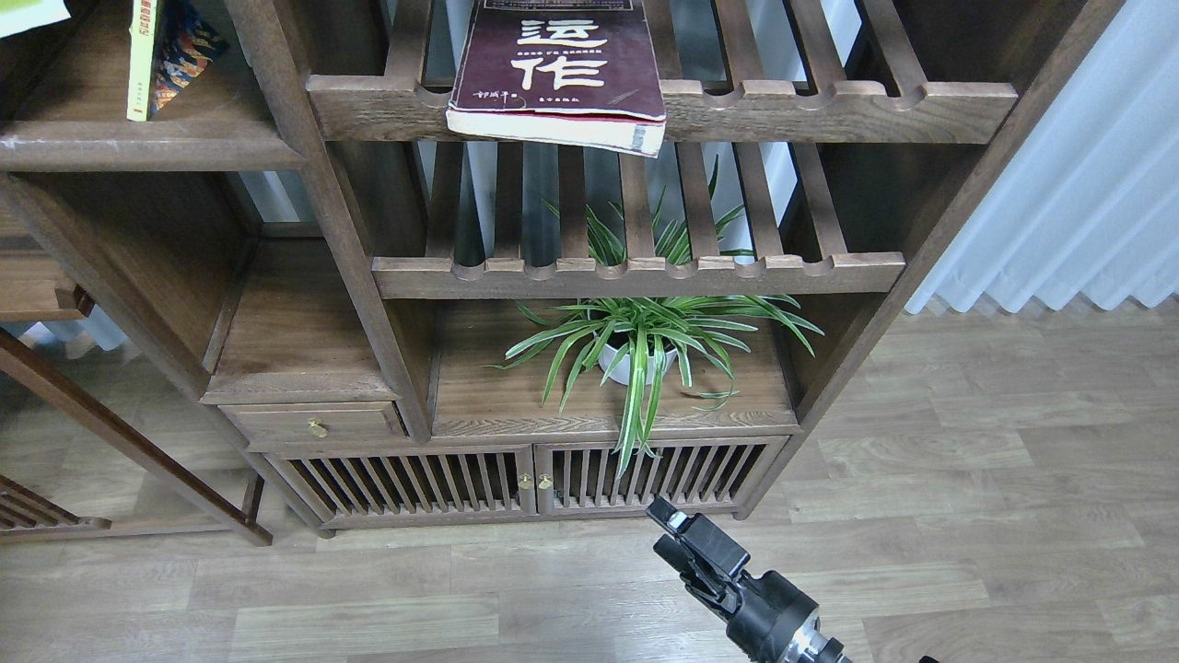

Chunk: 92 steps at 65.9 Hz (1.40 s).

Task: Organize books on shelf
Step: 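Place the yellow-green book on the side shelf and withdraw the left gripper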

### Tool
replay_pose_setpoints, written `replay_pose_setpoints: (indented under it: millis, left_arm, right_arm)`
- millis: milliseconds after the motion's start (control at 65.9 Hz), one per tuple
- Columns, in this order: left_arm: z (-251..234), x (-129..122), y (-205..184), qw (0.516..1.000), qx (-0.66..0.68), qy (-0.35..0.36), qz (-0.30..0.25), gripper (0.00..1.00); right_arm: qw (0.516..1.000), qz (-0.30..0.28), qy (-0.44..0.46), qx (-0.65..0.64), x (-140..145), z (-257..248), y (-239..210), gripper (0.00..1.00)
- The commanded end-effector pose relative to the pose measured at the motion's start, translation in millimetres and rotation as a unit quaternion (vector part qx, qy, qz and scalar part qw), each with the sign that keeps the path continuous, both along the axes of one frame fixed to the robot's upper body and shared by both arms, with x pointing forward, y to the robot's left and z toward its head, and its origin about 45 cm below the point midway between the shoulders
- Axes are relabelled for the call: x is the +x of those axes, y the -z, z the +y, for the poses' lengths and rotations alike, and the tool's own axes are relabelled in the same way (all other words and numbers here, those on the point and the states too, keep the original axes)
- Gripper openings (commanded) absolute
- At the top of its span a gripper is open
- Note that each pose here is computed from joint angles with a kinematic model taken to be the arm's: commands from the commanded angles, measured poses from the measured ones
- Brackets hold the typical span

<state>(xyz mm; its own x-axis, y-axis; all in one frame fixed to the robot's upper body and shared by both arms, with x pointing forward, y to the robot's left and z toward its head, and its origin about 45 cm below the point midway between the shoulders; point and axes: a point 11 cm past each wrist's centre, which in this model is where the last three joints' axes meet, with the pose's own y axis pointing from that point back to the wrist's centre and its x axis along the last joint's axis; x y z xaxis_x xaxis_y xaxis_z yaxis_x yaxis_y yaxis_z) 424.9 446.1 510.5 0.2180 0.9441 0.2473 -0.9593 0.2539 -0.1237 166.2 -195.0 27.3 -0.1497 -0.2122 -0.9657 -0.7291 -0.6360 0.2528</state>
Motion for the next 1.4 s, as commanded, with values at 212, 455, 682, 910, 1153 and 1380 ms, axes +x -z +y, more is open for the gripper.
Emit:
replay_pose_setpoints:
  millis: [212, 455, 682, 910, 1153, 1380]
  left_arm:
    - [-27, 25, -22, 0.998, 0.057, 0.011, 0.019, 0.02]
    - [-27, 34, -29, 0.998, 0.053, 0.011, 0.012, 0.02]
    - [-24, 33, -25, 0.999, -0.01, 0.033, -0.016, 0.02]
    - [-18, 31, -12, 0.996, -0.071, 0.049, -0.039, 0.02]
    - [1, 34, 5, 0.992, -0.106, 0.03, -0.054, 0.02]
    - [21, 42, 14, 0.991, -0.122, -0.006, -0.052, 0.02]
  right_arm:
    - [1.0, 0.001, 0.014, 0.006, 7, -8, -4, 0.99]
    - [0.999, -0.014, 0.044, 0.012, 25, -23, -13, 0.99]
    - [0.999, -0.025, 0.041, 0.015, 32, -22, -20, 0.99]
    - [0.999, -0.025, 0.043, 0.01, 32, -32, -22, 0.99]
    - [0.999, -0.025, 0.043, 0.001, 31, -41, -23, 0.99]
    - [0.999, -0.023, 0.043, -0.005, 30, -46, -22, 0.99]
